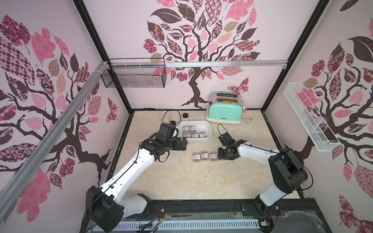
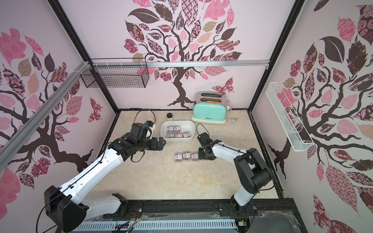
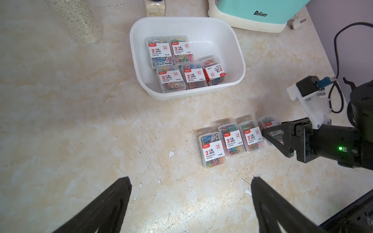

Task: Take the paper clips out of the storage box
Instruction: Place the boxed paper clips at the center of the board.

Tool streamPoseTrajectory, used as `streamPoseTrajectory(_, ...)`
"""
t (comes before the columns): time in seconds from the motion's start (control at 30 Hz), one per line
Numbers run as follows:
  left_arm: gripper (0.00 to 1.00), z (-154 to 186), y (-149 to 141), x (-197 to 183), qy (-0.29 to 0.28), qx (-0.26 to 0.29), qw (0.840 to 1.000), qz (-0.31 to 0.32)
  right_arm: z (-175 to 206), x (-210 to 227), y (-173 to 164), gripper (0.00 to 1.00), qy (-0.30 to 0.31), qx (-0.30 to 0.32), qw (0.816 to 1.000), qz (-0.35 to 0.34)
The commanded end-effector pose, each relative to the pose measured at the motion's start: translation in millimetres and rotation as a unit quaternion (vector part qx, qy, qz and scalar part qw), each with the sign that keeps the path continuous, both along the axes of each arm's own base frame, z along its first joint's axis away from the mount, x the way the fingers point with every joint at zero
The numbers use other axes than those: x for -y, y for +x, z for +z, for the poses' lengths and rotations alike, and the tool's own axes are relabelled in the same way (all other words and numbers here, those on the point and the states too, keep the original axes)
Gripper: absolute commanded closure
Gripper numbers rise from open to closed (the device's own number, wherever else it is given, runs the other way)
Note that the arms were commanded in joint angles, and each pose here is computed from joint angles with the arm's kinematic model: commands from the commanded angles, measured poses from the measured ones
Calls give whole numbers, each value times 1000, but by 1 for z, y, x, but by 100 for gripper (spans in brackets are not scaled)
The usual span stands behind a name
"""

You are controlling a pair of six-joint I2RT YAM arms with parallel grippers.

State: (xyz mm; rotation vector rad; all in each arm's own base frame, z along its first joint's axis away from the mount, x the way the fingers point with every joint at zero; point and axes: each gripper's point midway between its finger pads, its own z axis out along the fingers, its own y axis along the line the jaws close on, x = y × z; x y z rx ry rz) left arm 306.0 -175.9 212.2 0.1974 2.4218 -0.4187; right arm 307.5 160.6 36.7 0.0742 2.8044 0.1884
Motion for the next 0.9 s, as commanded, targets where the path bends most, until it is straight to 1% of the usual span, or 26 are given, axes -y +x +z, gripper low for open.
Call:
streamPoseTrajectory(0.0, 2, 0, 2, 2, -6, 2, 1000, -3, 13, -3, 9, 56, 12, 23, 1000, -7)
streamPoseTrajectory(0.03, 2, 0, 3, 2, -6, 3, 1000, -3, 12, -3, 8, 53, 11, 22, 1000, -6)
streamPoseTrajectory(0.17, 2, 0, 4, 3, -6, 3, 1000, -4, 11, -2, 8, 49, 10, 20, 1000, -5)
streamPoseTrajectory(0.27, 2, -2, 4, 3, -5, 0, 1000, -4, 10, -1, 7, 43, 8, 20, 1000, -8)
streamPoseTrajectory(0.4, 2, -2, 5, 4, -5, 1, 1000, -6, 10, -2, 9, 38, 8, 20, 1000, -8)
streamPoseTrajectory(0.67, 2, -3, 6, 5, -4, 0, 1000, -7, 10, -2, 10, 35, 5, 20, 1000, -9)
streamPoseTrajectory(0.87, 2, -3, 6, 5, -5, -1, 1000, -7, 28, -2, 15, 35, 6, 34, 999, -6)
